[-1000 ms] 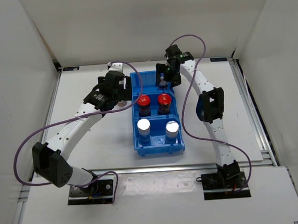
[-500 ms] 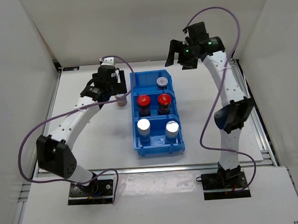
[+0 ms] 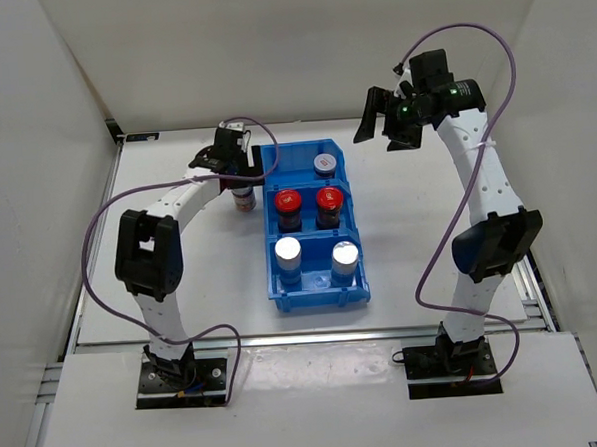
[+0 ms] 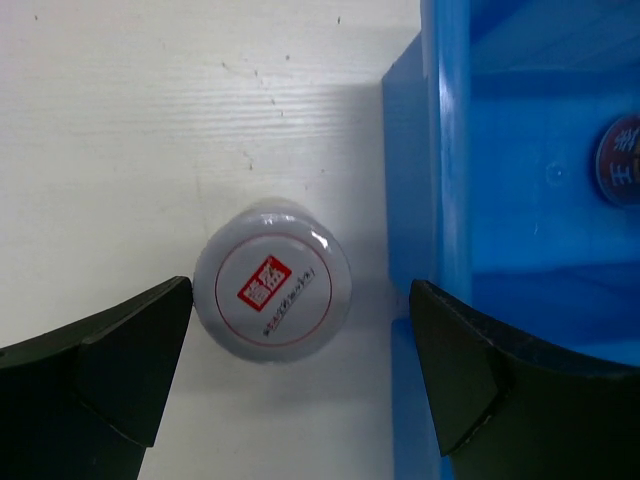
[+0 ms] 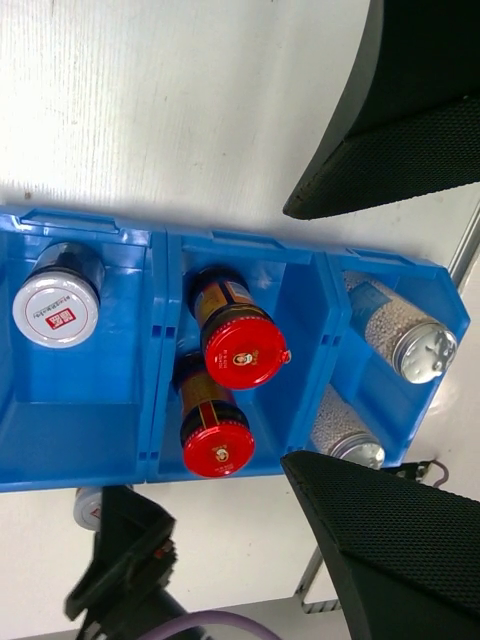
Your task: Organize the condiment bottles
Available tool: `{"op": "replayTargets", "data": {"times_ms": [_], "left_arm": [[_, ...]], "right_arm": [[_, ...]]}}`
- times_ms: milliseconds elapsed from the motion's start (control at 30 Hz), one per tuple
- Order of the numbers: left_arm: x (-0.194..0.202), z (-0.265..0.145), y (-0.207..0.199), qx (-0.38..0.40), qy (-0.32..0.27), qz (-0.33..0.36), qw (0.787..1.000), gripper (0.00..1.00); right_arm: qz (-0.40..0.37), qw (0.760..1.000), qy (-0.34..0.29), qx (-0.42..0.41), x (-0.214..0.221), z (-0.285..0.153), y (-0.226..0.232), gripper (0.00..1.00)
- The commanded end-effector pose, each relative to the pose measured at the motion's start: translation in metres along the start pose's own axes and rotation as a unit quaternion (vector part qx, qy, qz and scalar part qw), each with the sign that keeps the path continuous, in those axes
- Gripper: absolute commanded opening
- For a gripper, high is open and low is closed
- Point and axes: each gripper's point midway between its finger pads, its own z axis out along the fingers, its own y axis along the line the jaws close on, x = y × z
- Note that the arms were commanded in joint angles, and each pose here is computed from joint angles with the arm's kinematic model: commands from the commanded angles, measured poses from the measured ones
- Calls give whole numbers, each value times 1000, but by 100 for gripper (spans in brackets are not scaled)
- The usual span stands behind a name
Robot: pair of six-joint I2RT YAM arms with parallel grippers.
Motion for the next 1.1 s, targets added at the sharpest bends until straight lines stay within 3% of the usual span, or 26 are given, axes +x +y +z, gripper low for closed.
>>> {"op": "replayTargets", "data": {"times_ms": [0,200,567,800,900,933,1067], "left_arm": [[-43,-3,-2,9,-51,-17,999,100],[-46,14,18,-6,-43,-36,998,100],[-8,17,6,42,-5,-43,998,96],[-6,19,5,42,-4,-52,998,96],[-11,18,8,35,-12,-53,998,78],[-21,13,8,33,-24,-54,998,60],[-43,4,16,6,-56,-57,997,38]], "right_arm": [[-17,999,-17,-27,-4,-20,12,100],[-10,1000,-16,-25,-5,-20,5,100],[-10,999,-15,-29,-4,-20,7,100],[-8,1000,-10,-28,0,-20,6,100],[-10,999,-15,-29,-1,-24,7,100],[-8,1000,-11,-28,1,-22,6,100],[-8,1000,-10,-28,3,-24,6,100]]}}
